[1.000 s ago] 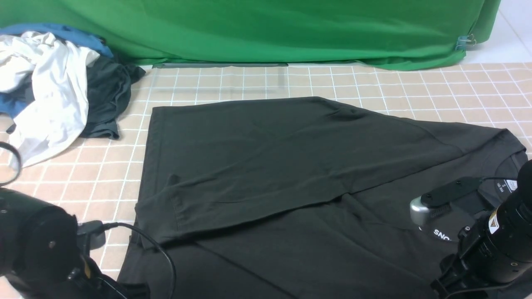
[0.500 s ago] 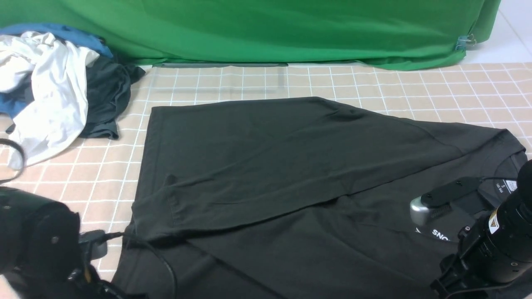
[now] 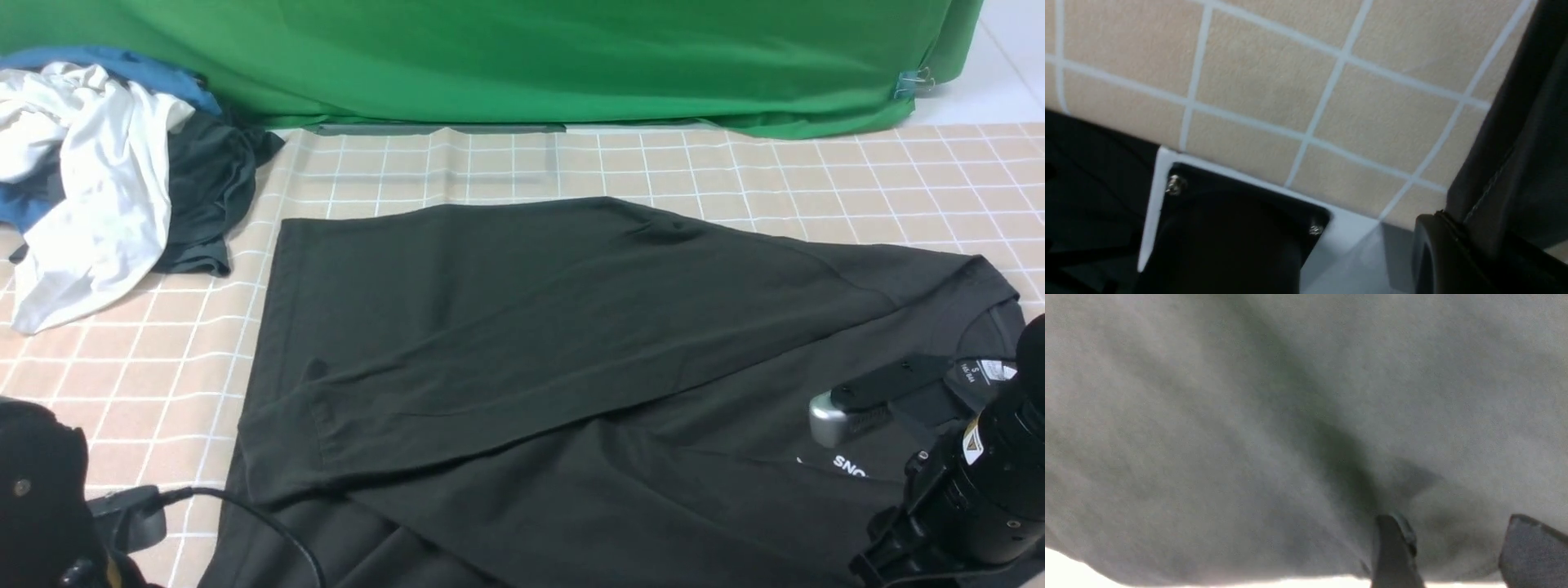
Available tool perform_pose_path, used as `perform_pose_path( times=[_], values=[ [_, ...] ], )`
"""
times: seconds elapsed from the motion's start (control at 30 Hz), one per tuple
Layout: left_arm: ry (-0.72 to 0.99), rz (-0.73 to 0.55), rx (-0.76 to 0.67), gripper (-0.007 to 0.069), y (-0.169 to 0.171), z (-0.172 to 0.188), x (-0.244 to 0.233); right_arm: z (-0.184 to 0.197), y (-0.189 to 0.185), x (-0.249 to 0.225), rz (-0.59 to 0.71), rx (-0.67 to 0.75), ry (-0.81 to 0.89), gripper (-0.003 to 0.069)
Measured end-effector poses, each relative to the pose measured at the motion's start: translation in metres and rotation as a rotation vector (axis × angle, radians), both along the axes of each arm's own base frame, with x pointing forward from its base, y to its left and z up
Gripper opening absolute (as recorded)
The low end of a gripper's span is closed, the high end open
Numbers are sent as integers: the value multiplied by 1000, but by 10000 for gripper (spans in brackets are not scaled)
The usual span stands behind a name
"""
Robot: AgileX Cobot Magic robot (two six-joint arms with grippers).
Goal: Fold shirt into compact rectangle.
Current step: 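Grasp the near edge of the shirt at its hem and shoulder corners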
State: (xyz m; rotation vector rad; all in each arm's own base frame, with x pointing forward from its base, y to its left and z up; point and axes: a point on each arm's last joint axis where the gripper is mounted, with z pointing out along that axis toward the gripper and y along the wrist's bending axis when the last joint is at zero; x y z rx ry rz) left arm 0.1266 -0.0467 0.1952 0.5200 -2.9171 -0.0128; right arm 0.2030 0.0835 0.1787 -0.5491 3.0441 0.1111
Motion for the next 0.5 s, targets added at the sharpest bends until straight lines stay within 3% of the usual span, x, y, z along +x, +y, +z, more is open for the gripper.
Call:
perform_pose_path(
  times=[0.33,0.5],
  values=[
    [-25,-14,17,30,2,-1,2,0,10,-12,41,-6,83,594],
    [-27,-14,18,30,2,-1,2,-5,16,-16,42,1,67,622]
  ],
)
